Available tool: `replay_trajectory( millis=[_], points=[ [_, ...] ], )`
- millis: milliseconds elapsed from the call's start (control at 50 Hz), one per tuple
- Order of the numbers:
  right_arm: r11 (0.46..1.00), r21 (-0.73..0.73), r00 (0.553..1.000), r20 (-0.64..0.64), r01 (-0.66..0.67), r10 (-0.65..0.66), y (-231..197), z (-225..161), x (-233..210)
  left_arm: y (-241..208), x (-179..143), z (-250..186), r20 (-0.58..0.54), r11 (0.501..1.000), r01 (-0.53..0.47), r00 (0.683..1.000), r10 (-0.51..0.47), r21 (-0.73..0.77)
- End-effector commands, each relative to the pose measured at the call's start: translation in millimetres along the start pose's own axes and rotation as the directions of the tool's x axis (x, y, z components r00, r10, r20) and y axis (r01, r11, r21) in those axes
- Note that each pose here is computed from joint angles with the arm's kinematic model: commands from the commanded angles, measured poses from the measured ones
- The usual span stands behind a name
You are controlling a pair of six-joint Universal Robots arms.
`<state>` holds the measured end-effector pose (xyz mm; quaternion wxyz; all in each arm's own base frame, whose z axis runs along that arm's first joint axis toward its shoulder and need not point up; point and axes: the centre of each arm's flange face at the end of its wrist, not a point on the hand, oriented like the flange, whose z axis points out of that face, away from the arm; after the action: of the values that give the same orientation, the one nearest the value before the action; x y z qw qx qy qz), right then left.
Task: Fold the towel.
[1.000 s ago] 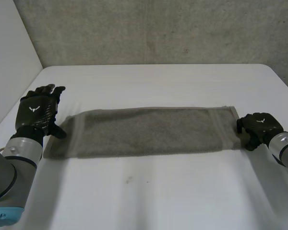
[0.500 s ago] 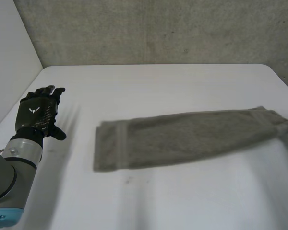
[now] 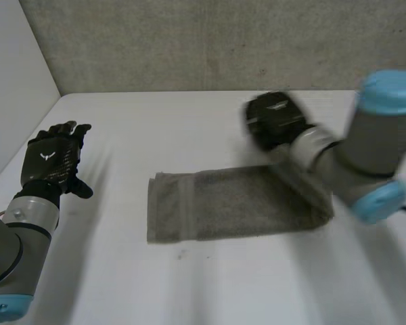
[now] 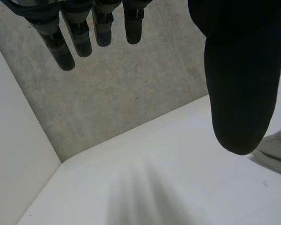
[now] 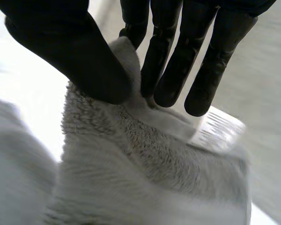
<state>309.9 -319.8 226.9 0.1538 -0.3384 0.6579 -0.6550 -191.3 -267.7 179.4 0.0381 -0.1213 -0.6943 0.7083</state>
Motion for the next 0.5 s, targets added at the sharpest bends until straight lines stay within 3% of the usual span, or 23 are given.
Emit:
replay_trajectory(
  millis=[20,200,320,420,500],
  points=[
    [0.997,-0.044,0.941,0.328,-0.067,0.078,22.0,-10.9,-148.1,0.4,0.2,-0.4,0.0,1.0,0.001,1.0,-0.001,-0.002],
    [0.994,-0.093,0.929,0.361,-0.051,0.082,49.3,-11.8,-177.0,1.3,-0.2,-0.5,0.001,1.0,0.0,1.0,0.0,-0.005],
    [0.995,-0.057,0.941,0.325,-0.084,0.098,20.3,-18.0,-160.3,2.0,0.4,-0.8,-0.001,1.0,0.0,1.0,0.0,-0.006],
    [0.99,-0.079,0.978,0.161,-0.117,0.129,4.8,-23.7,-85.6,2.6,0.6,-1.4,-0.003,1.0,-0.002,1.0,0.002,-0.008],
    [0.985,-0.113,0.985,0.099,-0.129,0.14,8.6,-34.8,-59.3,1.0,4.6,-2.2,-0.016,1.0,-0.004,1.0,0.004,0.0]
  ],
)
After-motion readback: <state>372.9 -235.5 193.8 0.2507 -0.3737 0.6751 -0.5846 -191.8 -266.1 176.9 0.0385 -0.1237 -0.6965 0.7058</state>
